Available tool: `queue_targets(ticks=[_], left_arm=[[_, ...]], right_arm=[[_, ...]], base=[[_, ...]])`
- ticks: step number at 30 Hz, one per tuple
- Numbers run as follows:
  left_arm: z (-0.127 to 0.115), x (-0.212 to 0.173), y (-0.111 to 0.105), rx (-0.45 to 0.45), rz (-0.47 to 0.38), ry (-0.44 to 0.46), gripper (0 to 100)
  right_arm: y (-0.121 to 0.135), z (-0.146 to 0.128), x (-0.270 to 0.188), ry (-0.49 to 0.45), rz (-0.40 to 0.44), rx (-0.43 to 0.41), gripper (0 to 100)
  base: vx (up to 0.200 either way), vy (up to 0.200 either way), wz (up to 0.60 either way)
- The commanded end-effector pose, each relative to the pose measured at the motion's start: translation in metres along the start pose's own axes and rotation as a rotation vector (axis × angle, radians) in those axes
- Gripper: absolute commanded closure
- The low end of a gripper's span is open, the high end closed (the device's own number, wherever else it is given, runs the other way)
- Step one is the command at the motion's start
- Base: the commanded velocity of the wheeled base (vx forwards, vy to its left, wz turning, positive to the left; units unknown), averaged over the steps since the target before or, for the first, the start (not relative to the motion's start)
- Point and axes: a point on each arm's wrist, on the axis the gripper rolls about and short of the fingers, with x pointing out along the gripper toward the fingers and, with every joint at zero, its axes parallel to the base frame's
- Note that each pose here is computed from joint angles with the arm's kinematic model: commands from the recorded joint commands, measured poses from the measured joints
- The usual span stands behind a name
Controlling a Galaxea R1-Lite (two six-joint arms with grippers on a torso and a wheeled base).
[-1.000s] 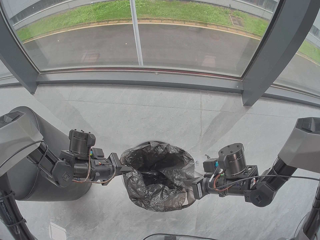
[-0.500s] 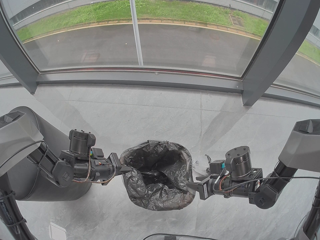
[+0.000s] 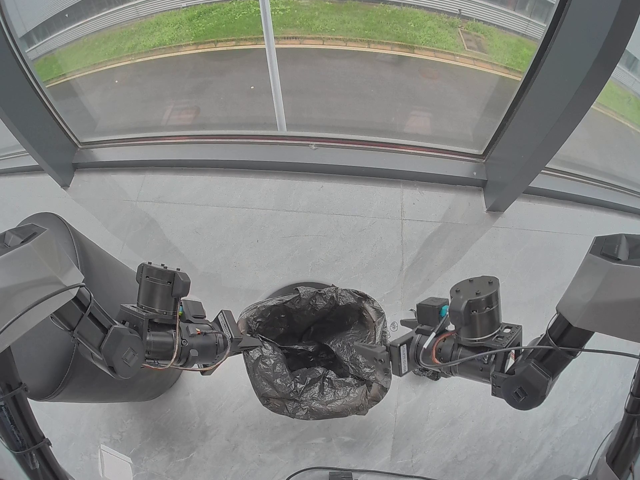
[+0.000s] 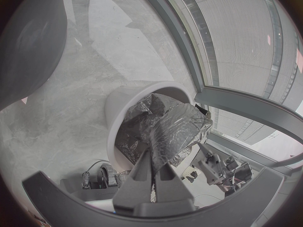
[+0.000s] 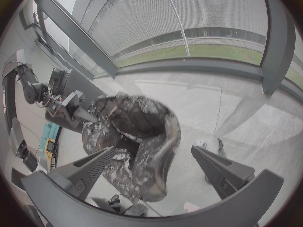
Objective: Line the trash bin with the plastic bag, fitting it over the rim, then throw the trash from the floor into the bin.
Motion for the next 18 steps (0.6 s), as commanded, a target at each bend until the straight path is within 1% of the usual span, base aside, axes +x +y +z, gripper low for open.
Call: queue_targets(ticks=[1,4,6,7,9,18], left_arm=[[0.005,0.000,-0.002,0.005,-0.003,-0.021,100],[0.007,0.001,-0.002,0.005,-0.005,-0.024,100],[0.007,0.001,-0.003,0.008,-0.007,-0.026,100],[0.007,0.001,-0.003,0.012,-0.008,-0.027,100],[0.008,0.001,-0.004,0.020,-0.010,-0.029,100],[0.008,0.001,-0.004,0.024,-0.011,-0.029,100]], right_arm=[[0.002,0.017,0.023,-0.034,-0.026,-0.034,0],[0.003,0.023,0.043,-0.034,-0.034,-0.042,0],[0.003,0.028,0.056,-0.050,-0.057,-0.044,0],[0.002,0.029,0.067,-0.045,-0.081,-0.053,0],[0.001,0.029,0.075,-0.029,-0.092,-0.060,0],[0.001,0.038,0.091,-0.006,-0.098,-0.061,0]], base=[[0.000,0.000,0.00],[0.000,0.000,0.00],[0.000,0.000,0.00],[0.000,0.000,0.00],[0.000,0.000,0.00],[0.000,0.000,0.00]])
